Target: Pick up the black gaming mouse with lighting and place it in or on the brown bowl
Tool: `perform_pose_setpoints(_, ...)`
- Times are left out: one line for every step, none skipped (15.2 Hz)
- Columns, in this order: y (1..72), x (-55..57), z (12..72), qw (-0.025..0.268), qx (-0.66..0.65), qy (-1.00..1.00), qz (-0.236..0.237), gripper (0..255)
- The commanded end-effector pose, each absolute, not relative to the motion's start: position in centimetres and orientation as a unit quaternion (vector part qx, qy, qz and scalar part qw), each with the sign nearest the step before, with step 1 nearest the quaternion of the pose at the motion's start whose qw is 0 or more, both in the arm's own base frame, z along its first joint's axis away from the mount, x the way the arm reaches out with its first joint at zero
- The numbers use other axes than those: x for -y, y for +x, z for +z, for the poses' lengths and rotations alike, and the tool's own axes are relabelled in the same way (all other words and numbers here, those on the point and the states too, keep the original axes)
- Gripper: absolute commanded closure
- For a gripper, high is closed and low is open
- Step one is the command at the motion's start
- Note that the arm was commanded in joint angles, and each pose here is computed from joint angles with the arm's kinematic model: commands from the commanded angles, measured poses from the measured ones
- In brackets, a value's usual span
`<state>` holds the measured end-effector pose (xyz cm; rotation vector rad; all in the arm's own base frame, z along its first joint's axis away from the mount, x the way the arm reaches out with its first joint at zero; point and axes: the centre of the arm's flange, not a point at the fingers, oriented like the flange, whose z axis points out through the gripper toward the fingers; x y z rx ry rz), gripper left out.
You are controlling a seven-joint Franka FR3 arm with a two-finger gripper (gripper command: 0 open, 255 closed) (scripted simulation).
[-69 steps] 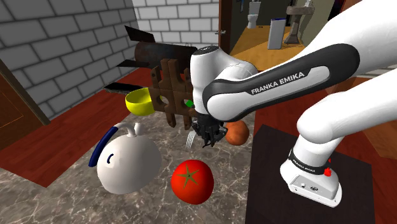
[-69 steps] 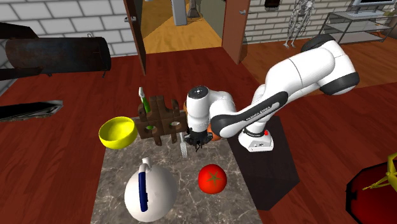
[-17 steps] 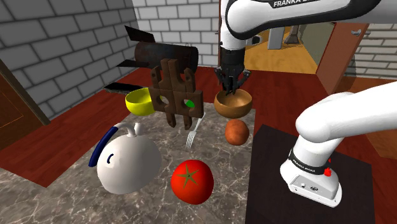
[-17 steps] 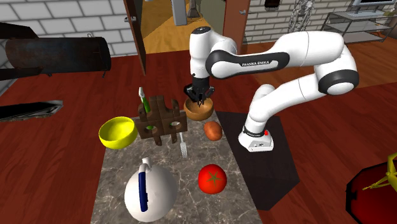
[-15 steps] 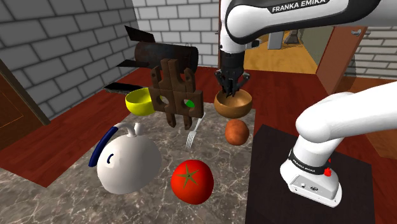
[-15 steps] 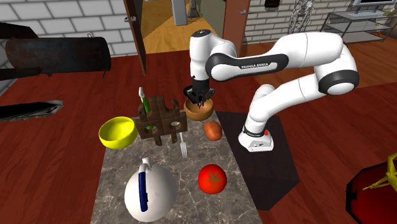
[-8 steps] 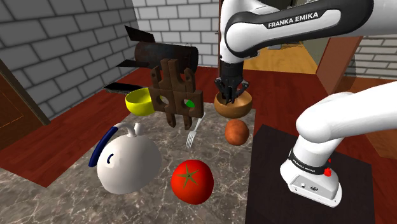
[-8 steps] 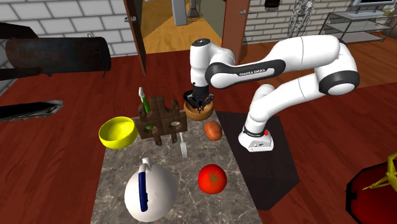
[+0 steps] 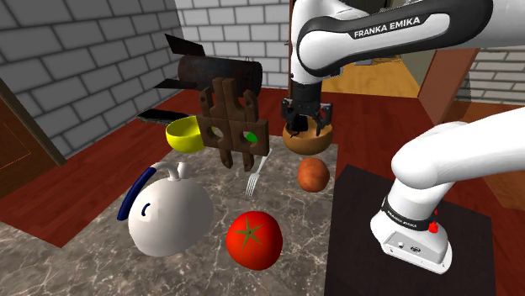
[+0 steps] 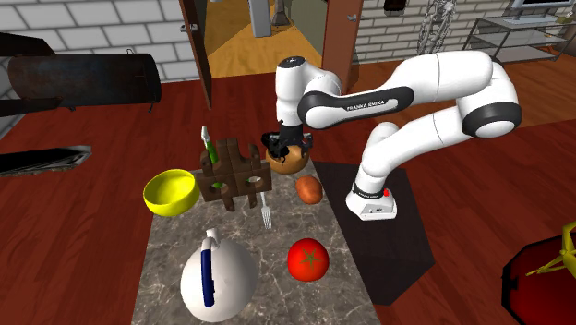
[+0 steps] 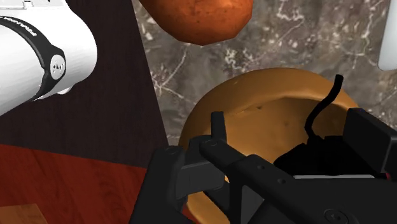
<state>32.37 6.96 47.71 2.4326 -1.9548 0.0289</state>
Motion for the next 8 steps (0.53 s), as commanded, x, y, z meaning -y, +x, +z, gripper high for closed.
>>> perform_pose_setpoints(32.4,-7.0,47.7,0.01,0.626,0.779,0.009,0)
perform_pose_setpoints(32.4,-7.0,47.7,0.01,0.626,0.779,0.009,0)
perform_pose_setpoints(32.4,-7.0,47.7,0.01,0.626,0.779,0.009,0)
perform_pose_setpoints(32.4,-7.0,49.0,0.01,0.626,0.779,0.009,0)
perform_pose_setpoints(32.4,-7.0,50.3,0.01,0.626,0.779,0.009,0)
perform_pose_setpoints(32.4,-7.1,51.7,0.01,0.626,0.779,0.009,0)
perform_pose_setpoints(32.4,-7.1,52.7,0.01,0.626,0.779,0.009,0)
perform_pose_setpoints(32.4,-7.1,52.7,0.01,0.626,0.779,0.009,0)
